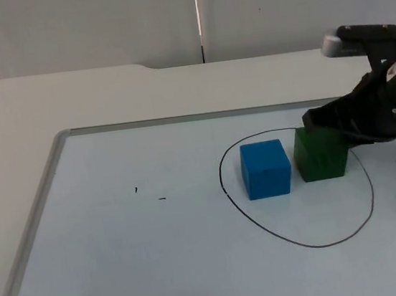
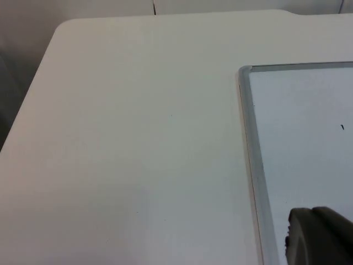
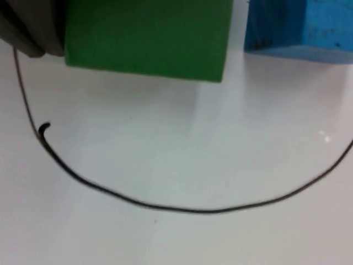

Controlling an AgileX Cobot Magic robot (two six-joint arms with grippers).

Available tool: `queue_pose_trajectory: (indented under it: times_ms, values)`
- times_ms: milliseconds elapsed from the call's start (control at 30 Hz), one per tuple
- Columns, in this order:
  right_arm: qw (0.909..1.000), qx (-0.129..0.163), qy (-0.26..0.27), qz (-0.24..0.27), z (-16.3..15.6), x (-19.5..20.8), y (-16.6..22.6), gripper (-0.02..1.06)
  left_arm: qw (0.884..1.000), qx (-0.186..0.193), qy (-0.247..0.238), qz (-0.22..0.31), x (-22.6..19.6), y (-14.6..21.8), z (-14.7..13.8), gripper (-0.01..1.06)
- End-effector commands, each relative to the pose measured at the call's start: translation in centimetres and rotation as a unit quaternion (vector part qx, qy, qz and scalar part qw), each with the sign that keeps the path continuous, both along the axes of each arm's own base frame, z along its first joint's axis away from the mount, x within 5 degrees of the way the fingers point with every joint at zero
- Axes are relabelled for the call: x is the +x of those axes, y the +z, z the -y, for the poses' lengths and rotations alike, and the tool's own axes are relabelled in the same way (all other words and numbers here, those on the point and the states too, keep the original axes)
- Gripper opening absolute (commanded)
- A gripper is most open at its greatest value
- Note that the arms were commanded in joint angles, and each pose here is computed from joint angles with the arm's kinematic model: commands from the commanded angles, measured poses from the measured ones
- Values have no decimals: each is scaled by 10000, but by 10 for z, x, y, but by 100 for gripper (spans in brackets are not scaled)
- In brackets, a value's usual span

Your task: Push the two cubes into the marked area.

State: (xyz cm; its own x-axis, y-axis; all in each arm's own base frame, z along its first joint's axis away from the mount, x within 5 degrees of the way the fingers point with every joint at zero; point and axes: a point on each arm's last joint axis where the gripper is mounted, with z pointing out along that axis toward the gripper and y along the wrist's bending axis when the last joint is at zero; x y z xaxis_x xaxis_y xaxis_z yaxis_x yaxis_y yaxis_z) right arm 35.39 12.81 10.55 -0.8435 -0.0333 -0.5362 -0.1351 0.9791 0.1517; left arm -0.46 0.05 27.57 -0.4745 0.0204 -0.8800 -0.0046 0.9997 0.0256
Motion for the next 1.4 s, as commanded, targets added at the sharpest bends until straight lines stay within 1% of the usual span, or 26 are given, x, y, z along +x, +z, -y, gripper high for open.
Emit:
queue_pose_trajectory:
  times_ms: [0, 133, 200, 233, 300, 333, 433, 467, 500, 533, 633, 667, 733, 767, 800, 867, 933, 967, 1067, 1100, 1133, 1233, 1267, 1367]
  values:
    - [9999, 26, 46, 142, -3, 1, 6, 1, 10000, 13, 29, 4, 0, -1, 0, 0]
    - [9999, -68, 152, 6, -1, -2, 8, 1, 10000, 13, 29, 4, 0, -1, 0, 0]
    - [9997, -119, 219, 38, 0, -2, 14, 1, 10000, 13, 29, 4, 0, -1, 0, 0]
    - [9996, -109, 233, 85, 1, -3, 20, 1, 10000, 13, 29, 4, 0, -1, 0, 0]
    - [9987, -194, 384, 256, 3, -5, 39, 1, 10000, 13, 29, 4, 0, -1, 0, 0]
    - [9987, -194, 384, 256, 3, -5, 39, 1, 10000, 13, 29, 4, 0, -1, 0, 0]
    - [9956, -274, 578, 678, 6, -13, 82, 1, 10000, 13, 29, 4, 0, -1, 0, 0]
    - [9940, -282, 621, 854, 9, -20, 104, 1, 10000, 13, 29, 4, 0, -1, 0, 0]
    - [9940, -282, 621, 854, 9, -20, 104, 1, 10000, 13, 29, 4, 0, -1, 0, 0]
    - [9919, -288, 655, 1047, 11, -26, 122, 1, 10000, 13, 29, 4, 0, -1, 0, 0]
    - [9866, -197, 649, 1481, 19, -47, 168, 1, 10000, 13, 29, 4, 0, -1, 0, 0]
    - [9866, -197, 649, 1481, 19, -47, 168, 1, 10000, 13, 29, 4, 0, -1, 0, 0]
    - [9813, -244, 726, 1766, 25, -64, 195, 1, 10000, 13, 29, 4, 0, -1, 0, 0]
    - [9784, -222, 740, 1917, 29, -77, 212, 1, 10000, 13, 29, 4, 0, -1, 0, 0]
    - [9784, -222, 740, 1917, 29, -77, 212, 1, 10000, 13, 29, 4, 0, -1, 0, 0]
    - [9730, -205, 761, 2170, 37, -99, 236, 1, 10000, 13, 29, 4, 0, -1, 0, 0]
    - [9698, -206, 777, 2301, 44, -117, 252, 1, 10000, 13, 29, 4, 0, -1, 0, 0]
    - [9698, -206, 777, 2301, 44, -117, 252, 1, 10000, 13, 29, 4, 0, -1, 0, 0]
    - [9666, -168, 757, 2445, 53, -144, 264, 1, 10000, 13, 29, 4, 0, -1, 0, 0]
    - [9666, -168, 757, 2445, 53, -144, 264, 1, 10000, 13, 29, 4, 0, -1, 0, 0]
    - [9641, -131, 743, 2547, 58, -158, 266, 1, 10000, 13, 29, 4, 0, -1, 0, 0]
    - [9597, -46, 706, 2720, 69, -187, 264, 1, 10000, 13, 29, 4, 0, -1, 0, 0]
    - [9597, -46, 706, 2720, 69, -187, 264, 1, 10000, 13, 29, 4, 0, -1, 0, 0]
    - [9577, -26, 696, 2792, 80, -218, 255, 1, 10000, 13, 29, 4, 0, -1, 0, 0]
